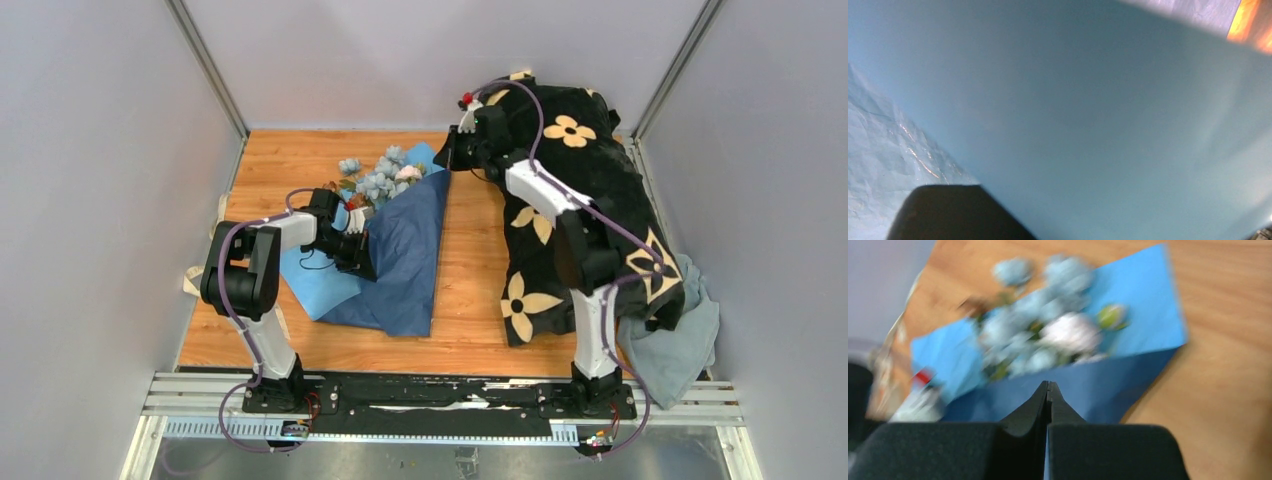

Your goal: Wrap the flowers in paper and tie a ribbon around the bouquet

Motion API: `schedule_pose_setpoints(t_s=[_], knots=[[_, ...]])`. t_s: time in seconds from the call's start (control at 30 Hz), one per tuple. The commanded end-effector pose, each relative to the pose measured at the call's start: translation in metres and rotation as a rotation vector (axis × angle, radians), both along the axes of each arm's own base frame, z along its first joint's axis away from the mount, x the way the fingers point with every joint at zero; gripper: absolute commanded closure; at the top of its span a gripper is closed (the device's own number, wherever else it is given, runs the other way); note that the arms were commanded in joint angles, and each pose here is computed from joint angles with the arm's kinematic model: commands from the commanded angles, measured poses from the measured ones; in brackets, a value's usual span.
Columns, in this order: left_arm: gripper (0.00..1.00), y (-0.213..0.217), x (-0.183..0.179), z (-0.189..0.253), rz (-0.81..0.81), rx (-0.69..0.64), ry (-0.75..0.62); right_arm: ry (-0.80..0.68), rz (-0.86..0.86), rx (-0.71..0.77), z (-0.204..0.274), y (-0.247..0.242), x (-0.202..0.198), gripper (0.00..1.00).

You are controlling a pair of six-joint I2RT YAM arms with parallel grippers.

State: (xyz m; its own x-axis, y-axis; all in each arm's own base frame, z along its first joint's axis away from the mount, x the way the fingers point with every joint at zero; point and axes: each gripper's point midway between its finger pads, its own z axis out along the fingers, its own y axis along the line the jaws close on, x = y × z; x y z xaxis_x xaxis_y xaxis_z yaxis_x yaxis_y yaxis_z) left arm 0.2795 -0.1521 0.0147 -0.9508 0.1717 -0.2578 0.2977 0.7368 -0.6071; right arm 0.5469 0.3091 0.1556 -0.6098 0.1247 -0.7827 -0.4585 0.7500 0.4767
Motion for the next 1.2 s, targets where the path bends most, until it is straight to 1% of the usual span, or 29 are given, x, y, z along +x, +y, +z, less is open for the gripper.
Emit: schedule_pose_setpoints(t_s=[0.0, 0.13, 0.23, 0.37, 0.43, 0.47, 0.5, 0.53, 0.6, 0.63, 0.67, 0.7, 0.77, 0.83, 0.9, 0.97, 1.03, 1.07, 1.13, 1.17], knots=[[1.0, 0.016, -0.003, -0.022, 0.016, 0.112, 0.003, -0.007, 0.325, -0.114, 0.004, 0.051, -0.138, 1.0], [1.0, 0.017, -0.002, -0.022, 0.024, 0.12, -0.007, 0.147, 0.579, -0.096, -0.028, 0.077, -0.248, 1.0], [1.0, 0.019, 0.001, -0.021, 0.032, 0.13, -0.018, 0.261, 0.687, -0.052, -0.051, 0.09, -0.307, 1.0], [1.0, 0.024, 0.006, -0.02, 0.046, 0.144, -0.04, 0.369, 0.75, -0.065, -0.094, 0.099, -0.352, 1.0], [1.0, 0.025, 0.009, -0.018, 0.048, 0.148, -0.05, 0.427, 0.73, -0.106, -0.123, 0.093, -0.361, 1.0], [0.98, 0.025, 0.01, -0.017, 0.045, 0.146, -0.057, 0.45, 0.707, -0.128, -0.137, 0.088, -0.362, 1.0], [0.91, 0.025, 0.011, -0.014, 0.04, 0.143, -0.063, 0.473, 0.678, -0.151, -0.151, 0.082, -0.362, 1.0], [0.82, 0.025, 0.014, -0.009, 0.032, 0.138, -0.075, 0.497, 0.647, -0.169, -0.163, 0.076, -0.36, 1.0], [0.56, 0.026, 0.021, 0.009, 0.014, 0.126, -0.11, 0.541, 0.59, -0.187, -0.181, 0.068, -0.355, 1.0], [0.45, 0.028, 0.024, 0.021, 0.001, 0.119, -0.133, 0.555, 0.566, -0.188, -0.187, 0.065, -0.352, 1.0], [0.39, 0.032, 0.026, 0.035, -0.008, 0.113, -0.163, 0.564, 0.546, -0.187, -0.19, 0.064, -0.349, 1.0], [0.37, 0.034, 0.027, 0.052, -0.025, 0.108, -0.205, 0.564, 0.529, -0.183, -0.191, 0.063, -0.345, 1.0], [0.37, 0.036, 0.022, 0.086, -0.098, 0.116, -0.331, 0.567, 0.502, -0.176, -0.191, 0.062, -0.341, 1.0], [0.4, 0.036, 0.005, 0.111, -0.225, 0.157, -0.489, 0.566, 0.482, -0.176, -0.191, 0.06, -0.338, 1.0], [0.47, 0.03, -0.025, 0.113, -0.402, 0.247, -0.589, 0.572, 0.486, -0.167, -0.191, 0.061, -0.339, 1.0], [0.59, 0.019, -0.064, 0.098, -0.612, 0.285, -0.601, 0.585, 0.484, -0.157, -0.192, 0.062, -0.34, 1.0], [0.72, 0.015, -0.08, 0.083, -0.697, 0.286, -0.576, 0.597, 0.481, -0.139, -0.193, 0.063, -0.34, 1.0], [0.76, 0.013, -0.083, 0.079, -0.717, 0.286, -0.564, 0.601, 0.474, -0.118, -0.192, 0.064, -0.339, 1.0], [0.78, 0.01, -0.083, 0.079, -0.72, 0.276, -0.548, 0.612, 0.461, -0.078, -0.189, 0.065, -0.337, 1.0], [0.79, 0.005, -0.085, 0.082, -0.724, 0.242, -0.553, 0.617, 0.451, -0.066, -0.189, 0.066, -0.336, 1.0]])
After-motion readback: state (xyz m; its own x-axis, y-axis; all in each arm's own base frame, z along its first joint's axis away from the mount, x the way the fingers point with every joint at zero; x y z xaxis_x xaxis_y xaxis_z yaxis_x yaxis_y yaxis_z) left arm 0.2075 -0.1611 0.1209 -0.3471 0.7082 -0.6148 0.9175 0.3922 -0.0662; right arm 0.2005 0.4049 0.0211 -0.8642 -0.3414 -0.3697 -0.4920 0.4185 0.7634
